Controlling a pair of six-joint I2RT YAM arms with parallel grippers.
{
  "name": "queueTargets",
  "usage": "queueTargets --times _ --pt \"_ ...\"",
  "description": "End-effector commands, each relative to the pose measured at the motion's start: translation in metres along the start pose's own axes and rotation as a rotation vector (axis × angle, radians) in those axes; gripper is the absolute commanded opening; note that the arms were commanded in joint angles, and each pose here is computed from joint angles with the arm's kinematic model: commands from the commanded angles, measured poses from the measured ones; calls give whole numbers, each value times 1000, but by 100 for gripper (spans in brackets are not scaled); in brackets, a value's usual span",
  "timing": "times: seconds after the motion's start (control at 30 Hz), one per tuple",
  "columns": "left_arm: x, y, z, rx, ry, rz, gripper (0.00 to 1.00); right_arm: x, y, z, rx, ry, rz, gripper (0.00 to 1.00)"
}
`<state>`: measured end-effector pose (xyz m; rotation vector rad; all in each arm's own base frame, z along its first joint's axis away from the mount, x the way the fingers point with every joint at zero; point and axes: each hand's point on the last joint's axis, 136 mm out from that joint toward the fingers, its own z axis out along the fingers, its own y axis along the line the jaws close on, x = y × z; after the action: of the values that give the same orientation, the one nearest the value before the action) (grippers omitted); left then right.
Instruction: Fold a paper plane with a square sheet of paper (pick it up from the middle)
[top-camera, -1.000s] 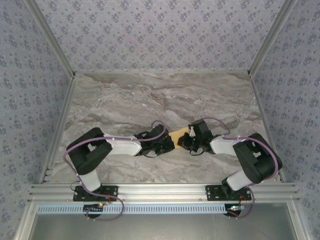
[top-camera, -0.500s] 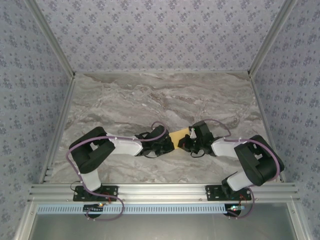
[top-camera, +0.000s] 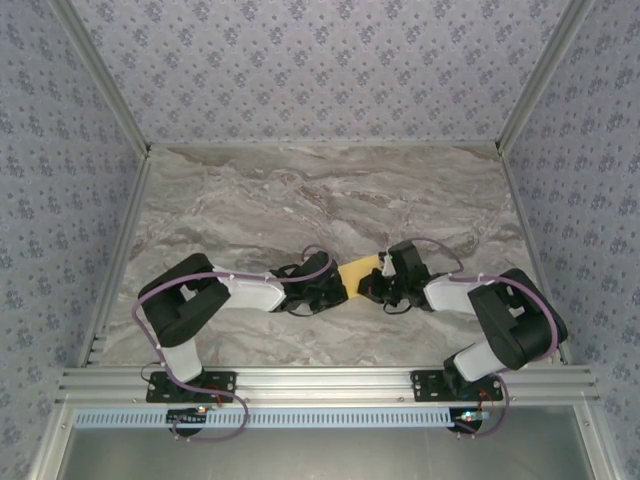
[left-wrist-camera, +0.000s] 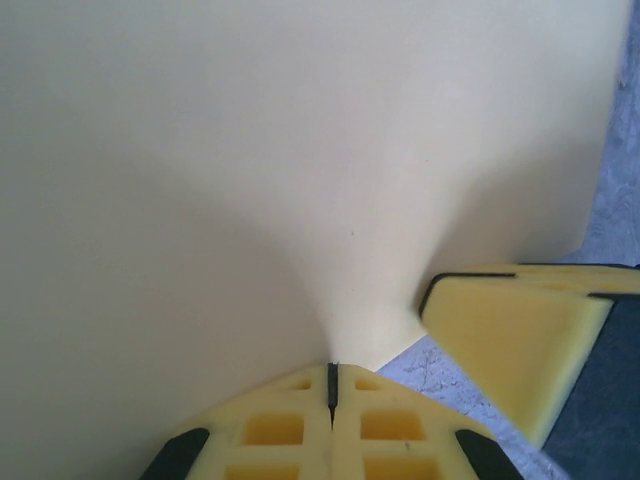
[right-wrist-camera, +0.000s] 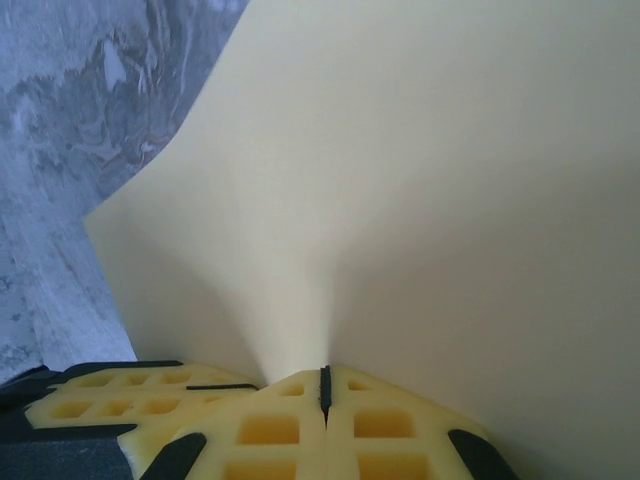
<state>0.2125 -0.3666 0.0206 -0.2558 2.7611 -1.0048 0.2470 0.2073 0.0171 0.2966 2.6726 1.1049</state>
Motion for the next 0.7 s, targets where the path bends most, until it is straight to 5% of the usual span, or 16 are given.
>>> queueTargets --times 0.0,0.4,0.67 --pt "17 57 2 -205 48 -76 0 -3 -55 -11 151 -33 69 0" --pt "22 90 -2 -314 71 -136 0 -45 -90 -56 207 -190 184 0" --pt "5 93 -12 -326 98 5 0 -55 -45 -67 129 -207 55 0"
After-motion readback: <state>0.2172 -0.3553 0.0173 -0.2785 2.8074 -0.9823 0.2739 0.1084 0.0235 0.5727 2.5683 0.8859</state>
